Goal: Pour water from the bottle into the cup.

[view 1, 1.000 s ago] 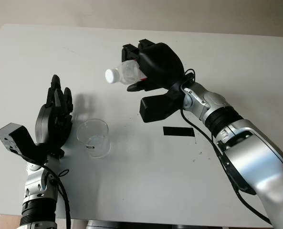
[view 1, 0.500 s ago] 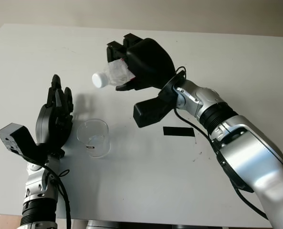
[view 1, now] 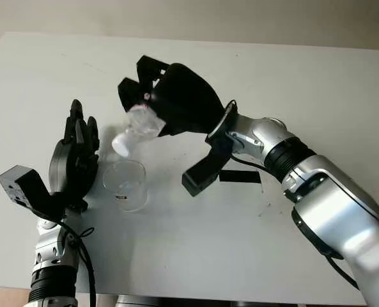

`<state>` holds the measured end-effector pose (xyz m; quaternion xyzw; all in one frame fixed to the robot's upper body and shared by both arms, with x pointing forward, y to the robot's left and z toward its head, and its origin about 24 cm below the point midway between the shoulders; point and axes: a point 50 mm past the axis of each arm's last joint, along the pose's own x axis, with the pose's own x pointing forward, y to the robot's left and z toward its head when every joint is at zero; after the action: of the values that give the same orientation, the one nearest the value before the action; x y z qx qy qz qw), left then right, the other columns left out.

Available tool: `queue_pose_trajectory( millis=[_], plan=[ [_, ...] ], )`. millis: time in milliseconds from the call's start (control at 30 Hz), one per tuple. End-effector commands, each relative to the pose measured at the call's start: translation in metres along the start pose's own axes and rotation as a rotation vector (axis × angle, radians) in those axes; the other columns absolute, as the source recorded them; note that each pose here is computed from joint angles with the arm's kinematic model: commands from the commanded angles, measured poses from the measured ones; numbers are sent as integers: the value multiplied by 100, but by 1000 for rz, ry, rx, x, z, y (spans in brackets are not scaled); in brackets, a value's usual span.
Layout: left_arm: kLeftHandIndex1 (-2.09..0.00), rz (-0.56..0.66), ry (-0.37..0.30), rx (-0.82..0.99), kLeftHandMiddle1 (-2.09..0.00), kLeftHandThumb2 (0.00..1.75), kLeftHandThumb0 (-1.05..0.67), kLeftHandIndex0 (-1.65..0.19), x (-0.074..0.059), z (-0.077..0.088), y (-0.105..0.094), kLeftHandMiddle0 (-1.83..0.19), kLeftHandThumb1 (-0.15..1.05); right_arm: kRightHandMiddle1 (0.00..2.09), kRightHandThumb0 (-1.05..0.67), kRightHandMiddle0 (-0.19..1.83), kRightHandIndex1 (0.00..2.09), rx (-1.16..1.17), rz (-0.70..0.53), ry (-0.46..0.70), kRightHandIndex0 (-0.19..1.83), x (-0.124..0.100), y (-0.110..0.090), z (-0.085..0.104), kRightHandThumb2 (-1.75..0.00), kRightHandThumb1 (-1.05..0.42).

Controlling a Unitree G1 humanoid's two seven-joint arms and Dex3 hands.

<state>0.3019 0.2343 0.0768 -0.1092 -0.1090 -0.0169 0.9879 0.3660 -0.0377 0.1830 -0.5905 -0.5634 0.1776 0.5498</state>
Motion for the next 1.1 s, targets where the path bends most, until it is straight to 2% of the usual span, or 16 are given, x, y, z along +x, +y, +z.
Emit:
queue_pose_trajectory(
  millis=[0,67,133,267,567,1067],
  plan=[
    [0,16,27,-15,-3,59,-84,19,-6,-8,1,19,105,209,-34,67,209,-44,-36,-46,105,6,-8,0,-17,-101],
    [0,15,25,-13,-3,59,-83,19,-6,-8,0,19,105,209,-35,69,209,-73,-40,-71,109,6,-7,1,-12,-103],
    [0,13,24,-10,-2,60,-83,19,-6,-8,1,19,105,209,-33,80,209,-99,-44,-88,115,5,-6,2,-12,-104],
    [0,17,25,-8,-2,59,-83,19,-7,-8,1,19,105,209,-32,88,209,-164,-43,-124,120,3,-4,3,-15,-105],
    [0,11,23,-8,-2,59,-83,19,-8,-9,1,19,105,209,-35,82,209,-300,-53,-188,120,3,-2,4,-16,-105],
    [0,15,26,-15,-2,59,-84,19,-10,-11,1,19,105,209,-35,83,209,-355,-110,-176,121,4,-4,2,-20,-105]
  ],
)
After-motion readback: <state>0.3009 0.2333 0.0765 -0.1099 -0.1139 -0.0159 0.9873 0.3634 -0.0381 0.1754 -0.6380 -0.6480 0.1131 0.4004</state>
